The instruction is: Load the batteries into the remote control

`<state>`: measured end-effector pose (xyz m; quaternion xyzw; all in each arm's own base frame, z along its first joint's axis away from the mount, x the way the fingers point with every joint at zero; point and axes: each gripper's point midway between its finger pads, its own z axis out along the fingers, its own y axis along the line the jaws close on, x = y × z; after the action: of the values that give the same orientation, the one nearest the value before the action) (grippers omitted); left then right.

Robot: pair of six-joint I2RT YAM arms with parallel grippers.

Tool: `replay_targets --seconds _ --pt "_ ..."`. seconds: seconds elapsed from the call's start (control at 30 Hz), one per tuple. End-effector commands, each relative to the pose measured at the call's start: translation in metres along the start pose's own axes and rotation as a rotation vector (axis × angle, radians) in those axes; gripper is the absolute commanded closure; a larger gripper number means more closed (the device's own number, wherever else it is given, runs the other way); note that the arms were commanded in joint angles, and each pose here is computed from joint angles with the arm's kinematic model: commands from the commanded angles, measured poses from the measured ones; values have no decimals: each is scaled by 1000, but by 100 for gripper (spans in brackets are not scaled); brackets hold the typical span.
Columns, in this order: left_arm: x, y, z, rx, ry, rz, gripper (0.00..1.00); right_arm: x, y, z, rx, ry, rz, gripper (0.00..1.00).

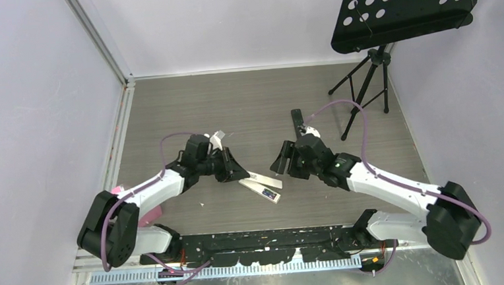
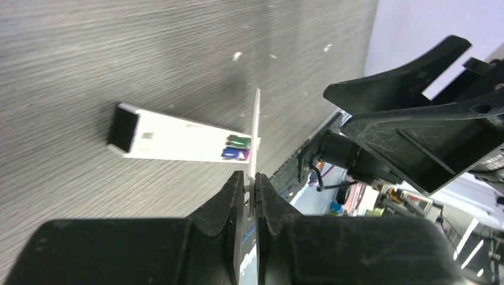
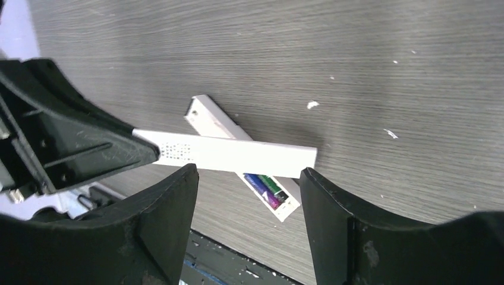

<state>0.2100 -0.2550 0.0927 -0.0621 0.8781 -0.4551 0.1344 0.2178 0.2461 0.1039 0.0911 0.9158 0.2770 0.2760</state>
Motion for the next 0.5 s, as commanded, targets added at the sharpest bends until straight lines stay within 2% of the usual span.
replay_targets --seconds 0.0,0.07,0.17,0.23,0.33,0.47 --pt "-2 -41 -16 150 53 204 100 -17 33 -26 -193 -91 -114 31" --pt "2 -53 -19 206 98 246 100 -15 43 -39 -275 -88 -196 31" --pt "9 -67 -25 285 152 282 100 -20 42 -49 -280 -126 -223 30" --pt "11 -73 -30 310 154 299 100 -27 34 -52 -231 -162 -177 25" --pt "9 -80 -36 333 146 306 100 -34 21 -59 -168 -201 -71 22" --pt "0 -89 -44 380 125 283 100 -25 20 -66 -214 -183 27 20"
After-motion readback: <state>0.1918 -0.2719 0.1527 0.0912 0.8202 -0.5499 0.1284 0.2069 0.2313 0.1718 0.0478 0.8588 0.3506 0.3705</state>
